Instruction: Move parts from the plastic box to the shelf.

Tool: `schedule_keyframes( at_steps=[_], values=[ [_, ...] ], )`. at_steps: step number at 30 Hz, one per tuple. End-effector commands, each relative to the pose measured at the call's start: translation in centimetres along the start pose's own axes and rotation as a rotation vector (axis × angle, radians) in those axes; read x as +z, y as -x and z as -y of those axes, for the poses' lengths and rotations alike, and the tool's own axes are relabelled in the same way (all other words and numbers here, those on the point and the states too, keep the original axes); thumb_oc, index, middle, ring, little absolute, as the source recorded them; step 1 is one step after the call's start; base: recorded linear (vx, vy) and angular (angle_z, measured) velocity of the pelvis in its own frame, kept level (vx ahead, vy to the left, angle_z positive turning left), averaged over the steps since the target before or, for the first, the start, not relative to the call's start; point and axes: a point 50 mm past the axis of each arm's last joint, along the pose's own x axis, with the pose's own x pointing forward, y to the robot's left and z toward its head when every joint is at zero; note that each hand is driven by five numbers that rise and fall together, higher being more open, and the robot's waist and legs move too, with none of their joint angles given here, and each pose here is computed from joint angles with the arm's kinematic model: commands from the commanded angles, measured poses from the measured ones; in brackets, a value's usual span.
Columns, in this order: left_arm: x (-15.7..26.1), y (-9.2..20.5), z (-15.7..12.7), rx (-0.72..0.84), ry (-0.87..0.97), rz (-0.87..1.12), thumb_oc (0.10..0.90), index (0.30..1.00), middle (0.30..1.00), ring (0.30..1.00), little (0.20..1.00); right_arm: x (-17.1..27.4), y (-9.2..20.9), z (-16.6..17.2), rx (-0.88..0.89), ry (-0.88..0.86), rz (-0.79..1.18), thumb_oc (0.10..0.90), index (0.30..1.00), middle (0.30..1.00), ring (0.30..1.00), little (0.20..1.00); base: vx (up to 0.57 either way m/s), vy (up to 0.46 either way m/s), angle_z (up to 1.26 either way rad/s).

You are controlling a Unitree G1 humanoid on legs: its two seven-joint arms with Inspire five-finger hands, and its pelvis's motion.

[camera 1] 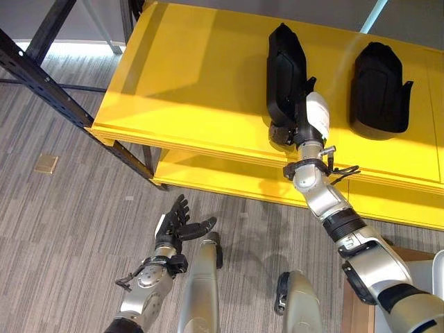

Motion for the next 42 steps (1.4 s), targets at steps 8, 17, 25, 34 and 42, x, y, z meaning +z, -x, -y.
schedule_keyframes(
  at_steps=[8, 17, 25, 34, 42],
  values=[
    [2.6, 0.2, 1.2, -0.053, 0.019, 0.161, 0.9, 1.0, 1.0, 1.0, 1.0, -0.1, -1.0, 1.9, -0.09, 0.011, 0.006, 0.4, 0.3, 0.3, 0.3, 0.3, 0.0, 0.0, 0.0],
    [2.8, 0.2, 0.7, -0.06, 0.016, 0.169, 0.9, 1.0, 1.0, 1.0, 1.0, 0.9, -4.3, 4.5, -0.119, 0.117, 0.025, 0.9, 1.0, 1.0, 1.0, 1.0, 0.0, 0.0, 0.0],
    [2.7, 0.2, 0.4, -0.054, 0.017, 0.162, 0.9, 1.0, 1.0, 1.0, 1.0, 3.2, -4.8, 5.4, -0.099, 0.178, 0.158, 0.9, 1.0, 1.0, 1.0, 1.0, 0.0, 0.0, 0.0],
    [2.6, 0.2, 0.1, -0.035, 0.027, 0.16, 0.9, 1.0, 1.0, 1.0, 1.0, 6.3, -4.4, 7.0, -0.129, 0.211, 0.339, 0.9, 1.0, 1.0, 1.0, 1.0, 0.0, 0.0, 0.0],
    [2.4, 0.3, -0.4, -0.015, 0.029, 0.149, 0.9, 1.0, 1.0, 1.0, 1.0, 8.1, -3.3, 7.8, -0.132, 0.227, 0.465, 0.9, 1.0, 1.0, 1.0, 1.0, 0.0, 0.0, 0.0]
  ],
)
